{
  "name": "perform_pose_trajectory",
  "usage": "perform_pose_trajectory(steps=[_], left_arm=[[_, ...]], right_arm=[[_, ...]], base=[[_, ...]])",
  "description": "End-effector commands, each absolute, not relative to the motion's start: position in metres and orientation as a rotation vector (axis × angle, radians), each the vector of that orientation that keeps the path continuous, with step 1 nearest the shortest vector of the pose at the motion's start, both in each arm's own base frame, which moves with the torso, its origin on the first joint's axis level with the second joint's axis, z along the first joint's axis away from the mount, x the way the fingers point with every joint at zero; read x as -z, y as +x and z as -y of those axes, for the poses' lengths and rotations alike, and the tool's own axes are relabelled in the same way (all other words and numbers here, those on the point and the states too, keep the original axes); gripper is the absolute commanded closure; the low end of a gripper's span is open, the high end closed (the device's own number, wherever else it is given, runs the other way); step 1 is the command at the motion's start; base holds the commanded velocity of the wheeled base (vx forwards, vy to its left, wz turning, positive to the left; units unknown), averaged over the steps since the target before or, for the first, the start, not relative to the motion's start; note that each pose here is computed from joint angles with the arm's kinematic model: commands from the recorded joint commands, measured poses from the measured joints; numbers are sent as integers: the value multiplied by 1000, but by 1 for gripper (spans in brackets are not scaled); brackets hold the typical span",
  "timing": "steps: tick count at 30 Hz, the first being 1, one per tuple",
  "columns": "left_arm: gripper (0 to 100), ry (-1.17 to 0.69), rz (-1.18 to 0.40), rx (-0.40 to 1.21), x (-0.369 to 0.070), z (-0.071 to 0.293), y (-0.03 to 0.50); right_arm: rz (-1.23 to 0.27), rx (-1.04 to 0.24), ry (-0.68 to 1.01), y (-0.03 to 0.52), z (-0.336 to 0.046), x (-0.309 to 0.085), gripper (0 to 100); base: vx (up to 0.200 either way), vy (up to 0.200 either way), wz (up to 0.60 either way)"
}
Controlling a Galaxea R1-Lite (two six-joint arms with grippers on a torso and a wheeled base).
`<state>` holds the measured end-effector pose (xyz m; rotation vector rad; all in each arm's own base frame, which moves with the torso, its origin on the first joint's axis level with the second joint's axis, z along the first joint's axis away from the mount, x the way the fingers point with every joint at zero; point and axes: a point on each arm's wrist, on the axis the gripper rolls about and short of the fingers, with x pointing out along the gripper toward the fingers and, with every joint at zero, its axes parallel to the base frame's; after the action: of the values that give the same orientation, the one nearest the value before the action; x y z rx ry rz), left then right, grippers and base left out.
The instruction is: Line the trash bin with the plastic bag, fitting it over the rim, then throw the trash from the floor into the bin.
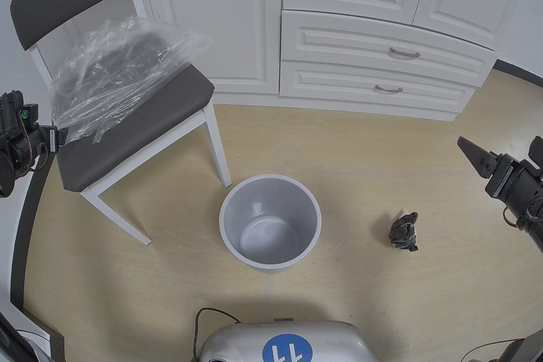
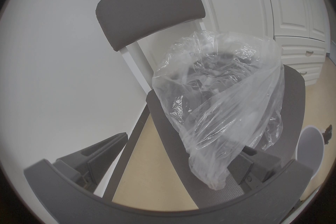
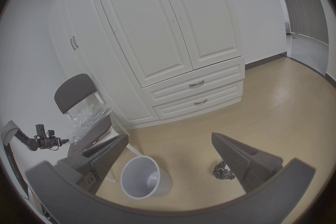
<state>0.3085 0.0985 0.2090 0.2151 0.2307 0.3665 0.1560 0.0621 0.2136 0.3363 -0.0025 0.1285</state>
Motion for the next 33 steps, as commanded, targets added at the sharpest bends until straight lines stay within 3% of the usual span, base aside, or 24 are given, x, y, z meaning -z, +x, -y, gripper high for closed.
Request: perform_pose_trajectory(steps=[1, 10, 11, 28, 33], left_arm=[[0, 215, -220, -367, -211, -98, 308], [0, 219, -218, -366, -211, -98, 307], [100, 219, -218, -364, -211, -97, 307], [100, 220, -202, -333, -216, -81, 298], [100, 184, -85, -256, -231, -63, 282]], right_arm=[[9, -130, 339, 155, -62, -215, 0], [12, -132, 340, 154, -62, -215, 0], [12, -132, 340, 154, -62, -215, 0], [-9, -133, 330, 154, -62, -210, 0], [-11, -151, 304, 154, -63, -211, 0]], base=[[0, 0, 0], [0, 0, 0], [0, 0, 0], [0, 0, 0], [0, 0, 0]])
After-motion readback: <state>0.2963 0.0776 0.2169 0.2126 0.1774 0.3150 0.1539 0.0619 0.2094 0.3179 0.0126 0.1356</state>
